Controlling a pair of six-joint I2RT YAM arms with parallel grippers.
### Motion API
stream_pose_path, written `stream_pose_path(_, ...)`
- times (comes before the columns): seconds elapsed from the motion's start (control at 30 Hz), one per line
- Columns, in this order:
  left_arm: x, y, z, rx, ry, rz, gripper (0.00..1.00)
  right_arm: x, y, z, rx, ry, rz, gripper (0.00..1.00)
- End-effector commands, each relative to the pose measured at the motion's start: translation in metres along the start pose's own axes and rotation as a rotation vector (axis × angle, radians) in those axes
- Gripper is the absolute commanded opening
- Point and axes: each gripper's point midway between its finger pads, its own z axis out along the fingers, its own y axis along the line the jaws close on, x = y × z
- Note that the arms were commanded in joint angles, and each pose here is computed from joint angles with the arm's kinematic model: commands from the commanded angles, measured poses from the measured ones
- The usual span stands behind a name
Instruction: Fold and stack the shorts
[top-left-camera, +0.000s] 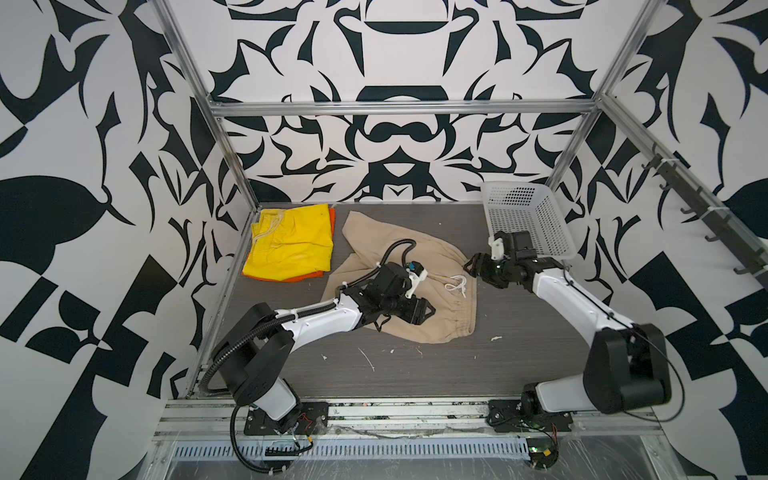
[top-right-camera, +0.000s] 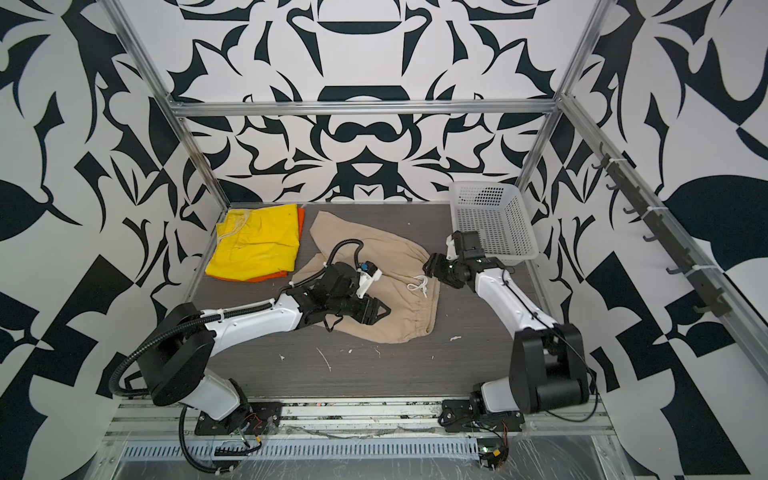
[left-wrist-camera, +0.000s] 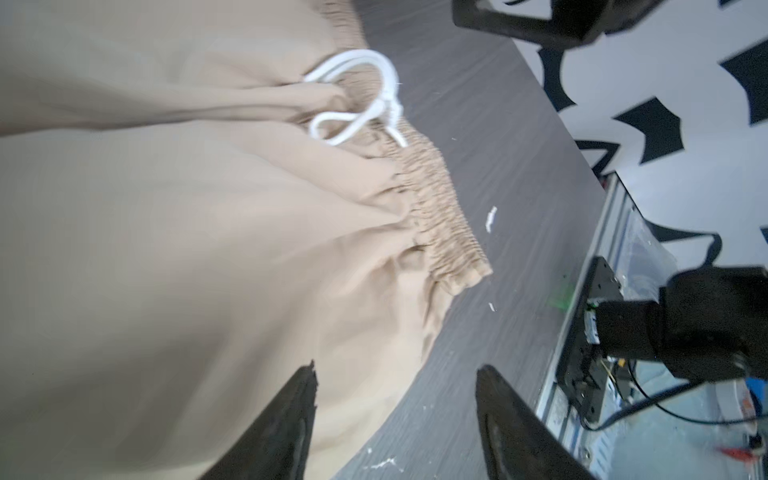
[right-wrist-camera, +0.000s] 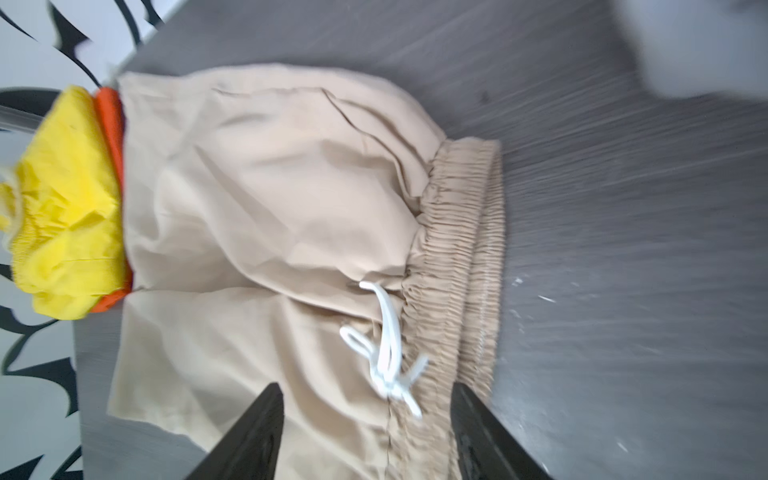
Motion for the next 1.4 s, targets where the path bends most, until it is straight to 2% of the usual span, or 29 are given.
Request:
stream_pose_path(0.0,-0.002,-0.021,0.011,0.062,0.012,0.139,0.65,0.034,-0.014,-0.023,-0.024,0.056,0.08,0.68)
stream_pose_path(0.17,-0.003,-0.017,0.021,0.063,-0.004,0.089,0.65,0.101,-0.03,-0.021,-0.072,0.172,0.243,0.69)
stream_pose_path(0.3,-0.003,-0.011,0.022,0.034,-0.008,0.059,0.66,0.132,-0.032,-0.01,-0.122,0.236,0.308,0.7)
stream_pose_path(0.63,-0.008,0.014,0.007,-0.029,-0.081,-0.057,0.67,0.147,-0.029,0.026,-0.159,0.299,0.337,0.7)
stream_pose_path(0.7,-0.008,0.018,0.004,-0.039,-0.088,-0.082,0.67,0.149,-0.025,0.032,-0.164,0.308,0.332,0.68)
stream_pose_path(0.77,-0.009,0.024,0.002,-0.049,-0.096,-0.118,0.67,0.149,-0.023,0.037,-0.162,0.298,0.327,0.6)
stream_pose_path(0.87,-0.013,0.032,-0.007,-0.062,-0.116,-0.177,0.67,0.14,-0.021,0.039,-0.165,0.27,0.318,0.35)
stream_pose_path(0.97,-0.014,0.049,-0.024,-0.133,-0.132,-0.249,0.68,0.11,-0.003,0.023,-0.191,0.192,0.261,0.19)
stream_pose_path(1.1,-0.016,0.064,-0.055,-0.208,-0.178,-0.295,0.7,0.053,0.028,-0.023,-0.216,0.044,0.155,0.11)
stream_pose_path(1.2,-0.01,0.081,-0.077,-0.3,-0.196,-0.357,0.7,0.025,0.035,-0.055,-0.198,-0.014,0.121,0.09)
stream_pose_path(1.37,0.013,0.106,-0.101,-0.416,-0.182,-0.52,0.72,0.013,0.039,-0.08,-0.182,-0.047,0.082,0.08)
